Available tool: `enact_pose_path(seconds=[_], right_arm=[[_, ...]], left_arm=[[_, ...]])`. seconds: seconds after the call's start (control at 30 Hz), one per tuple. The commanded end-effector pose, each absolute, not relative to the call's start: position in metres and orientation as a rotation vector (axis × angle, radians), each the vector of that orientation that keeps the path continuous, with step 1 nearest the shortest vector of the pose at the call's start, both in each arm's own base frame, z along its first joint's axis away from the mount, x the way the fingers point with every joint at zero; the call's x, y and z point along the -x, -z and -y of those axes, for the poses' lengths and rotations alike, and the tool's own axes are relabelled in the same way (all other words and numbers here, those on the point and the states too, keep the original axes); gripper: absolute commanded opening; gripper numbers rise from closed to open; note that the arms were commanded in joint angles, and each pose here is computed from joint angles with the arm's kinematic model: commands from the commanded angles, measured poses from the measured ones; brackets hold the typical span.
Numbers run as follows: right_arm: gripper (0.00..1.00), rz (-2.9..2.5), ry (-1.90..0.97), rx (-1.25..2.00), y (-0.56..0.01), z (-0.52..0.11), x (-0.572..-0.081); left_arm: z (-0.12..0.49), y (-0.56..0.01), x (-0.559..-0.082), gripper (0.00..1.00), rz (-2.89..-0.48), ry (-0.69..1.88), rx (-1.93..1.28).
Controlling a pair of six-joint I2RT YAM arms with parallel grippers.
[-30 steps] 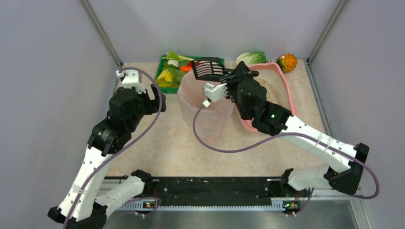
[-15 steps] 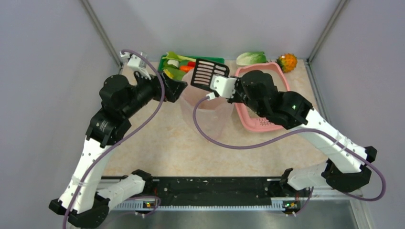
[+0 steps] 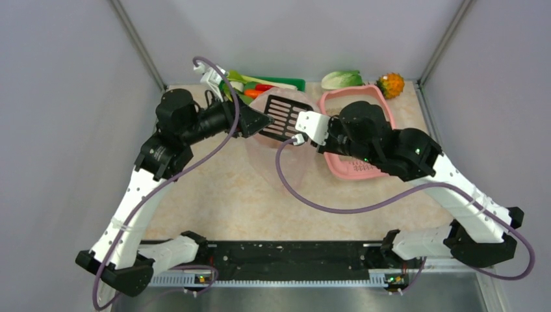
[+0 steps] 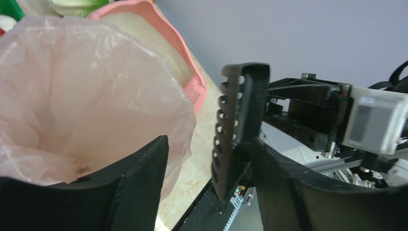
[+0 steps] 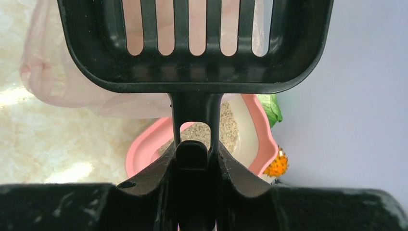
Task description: Clean the litter box
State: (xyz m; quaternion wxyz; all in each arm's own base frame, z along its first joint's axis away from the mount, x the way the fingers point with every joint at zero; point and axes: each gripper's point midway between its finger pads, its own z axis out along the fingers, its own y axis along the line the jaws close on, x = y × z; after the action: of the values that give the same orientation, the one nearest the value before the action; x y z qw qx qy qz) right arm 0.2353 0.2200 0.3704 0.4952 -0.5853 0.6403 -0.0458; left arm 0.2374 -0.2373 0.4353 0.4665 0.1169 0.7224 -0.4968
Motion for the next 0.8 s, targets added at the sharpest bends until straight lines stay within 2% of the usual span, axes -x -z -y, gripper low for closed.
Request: enact_pose_path(seconds=[0.0,0.17,0.27,0.33,0.4,0.67,0.77], right_arm=[[0.0,-1.508,-0.01,1.392,-0.386,-0.224,-0.222],[0.0,-1.485,-0.052,1.408,-0.386,-0.229,-0.217],[0.0,-1.467,-0.078,1.408,-0.387,-0.232,-0.214],[0.0,-1.453,-0.096,1.404,-0.389,-0.234,-0.213],[0.03,-1.436,-0.118,1.399,-0.391,-0.236,-0.21],[0.33,-1.303,-0.239,1.343,-0.412,-0.238,-0.194],[0.38,-1.279,-0.292,1.338,-0.414,-0.239,-0.188]], left_arm=[[0.236,-0.437,-0.228,0.63,-1.782,1.247,-0.295],[0.235,-0.437,-0.226,0.28,-1.795,1.256,-0.28],[0.239,-0.434,-0.224,0.15,-1.81,1.296,-0.267],[0.241,-0.433,-0.222,0.03,-1.815,1.331,-0.258],[0.243,-0.431,-0.222,0.0,-1.824,1.349,-0.242],[0.226,-0.428,-0.232,0.0,-1.831,1.464,-0.068],[0.221,-0.431,-0.234,0.0,-1.787,1.564,-0.023]])
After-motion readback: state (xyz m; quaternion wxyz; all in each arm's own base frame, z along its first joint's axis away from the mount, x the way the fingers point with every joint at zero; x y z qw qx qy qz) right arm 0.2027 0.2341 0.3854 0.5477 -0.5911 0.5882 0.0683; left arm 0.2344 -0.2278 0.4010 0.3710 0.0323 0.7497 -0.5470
